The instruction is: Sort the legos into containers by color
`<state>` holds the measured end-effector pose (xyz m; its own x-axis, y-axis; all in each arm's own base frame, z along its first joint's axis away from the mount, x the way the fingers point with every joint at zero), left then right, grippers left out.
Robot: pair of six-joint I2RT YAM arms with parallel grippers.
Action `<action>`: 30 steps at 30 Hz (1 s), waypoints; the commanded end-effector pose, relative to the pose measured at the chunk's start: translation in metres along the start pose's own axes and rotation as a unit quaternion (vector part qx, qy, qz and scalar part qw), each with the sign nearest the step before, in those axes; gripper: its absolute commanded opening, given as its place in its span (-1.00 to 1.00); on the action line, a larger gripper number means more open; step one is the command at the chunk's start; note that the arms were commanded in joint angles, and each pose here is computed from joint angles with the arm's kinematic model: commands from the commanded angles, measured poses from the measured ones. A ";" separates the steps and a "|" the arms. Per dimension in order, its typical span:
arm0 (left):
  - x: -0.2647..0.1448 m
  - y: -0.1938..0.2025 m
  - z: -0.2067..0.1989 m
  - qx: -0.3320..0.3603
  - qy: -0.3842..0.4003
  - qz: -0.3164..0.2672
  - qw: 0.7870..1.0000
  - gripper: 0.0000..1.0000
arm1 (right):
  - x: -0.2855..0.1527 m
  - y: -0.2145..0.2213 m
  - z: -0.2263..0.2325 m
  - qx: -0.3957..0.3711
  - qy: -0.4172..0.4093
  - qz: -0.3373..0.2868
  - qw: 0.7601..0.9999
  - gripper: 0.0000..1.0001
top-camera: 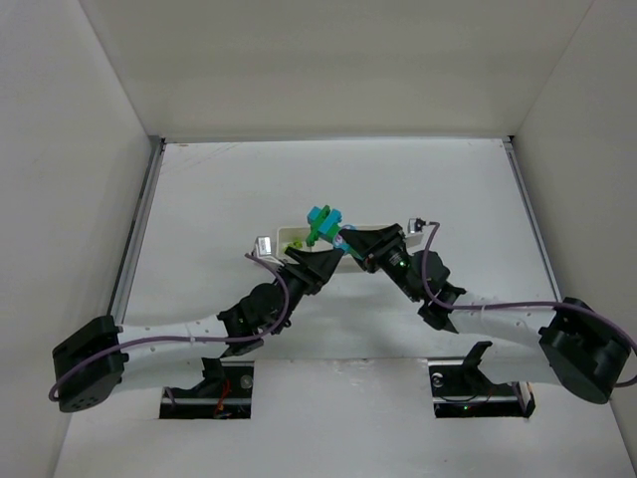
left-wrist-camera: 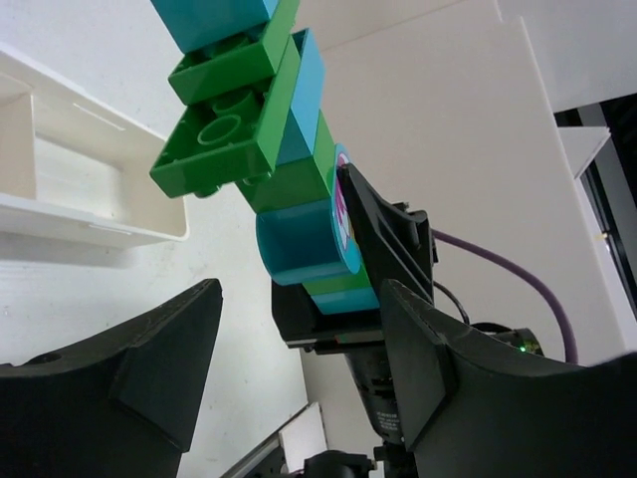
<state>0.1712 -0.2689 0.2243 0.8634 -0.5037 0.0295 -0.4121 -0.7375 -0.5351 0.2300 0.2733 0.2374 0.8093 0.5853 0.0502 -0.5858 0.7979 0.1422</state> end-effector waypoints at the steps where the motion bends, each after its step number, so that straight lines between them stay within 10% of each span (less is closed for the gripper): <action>1: 0.008 -0.028 -0.034 -0.052 0.043 -0.047 0.997 0.24 | 0.000 0.008 0.036 0.039 -0.072 0.014 0.997 -0.34; 30: 0.023 -0.030 -0.038 -0.068 0.060 -0.054 0.994 -0.31 | 0.002 0.011 0.021 0.074 -0.063 0.024 0.995 -0.34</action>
<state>0.1894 -0.2761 0.2371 0.8720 -0.4822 0.0843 -0.3928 -0.7921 -0.4672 0.2317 0.2802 0.2440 0.8014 0.5893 0.1026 -0.5947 0.7665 0.2427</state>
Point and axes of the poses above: each gripper's point midway between its finger pads, its own x axis out along the fingers, its own z axis along the line the jaws close on, y = z × x, the point moved 4 cm from there along -x, back along the fingers, and after that the axes turned 13 degrees about x, right-handed, at the moved point
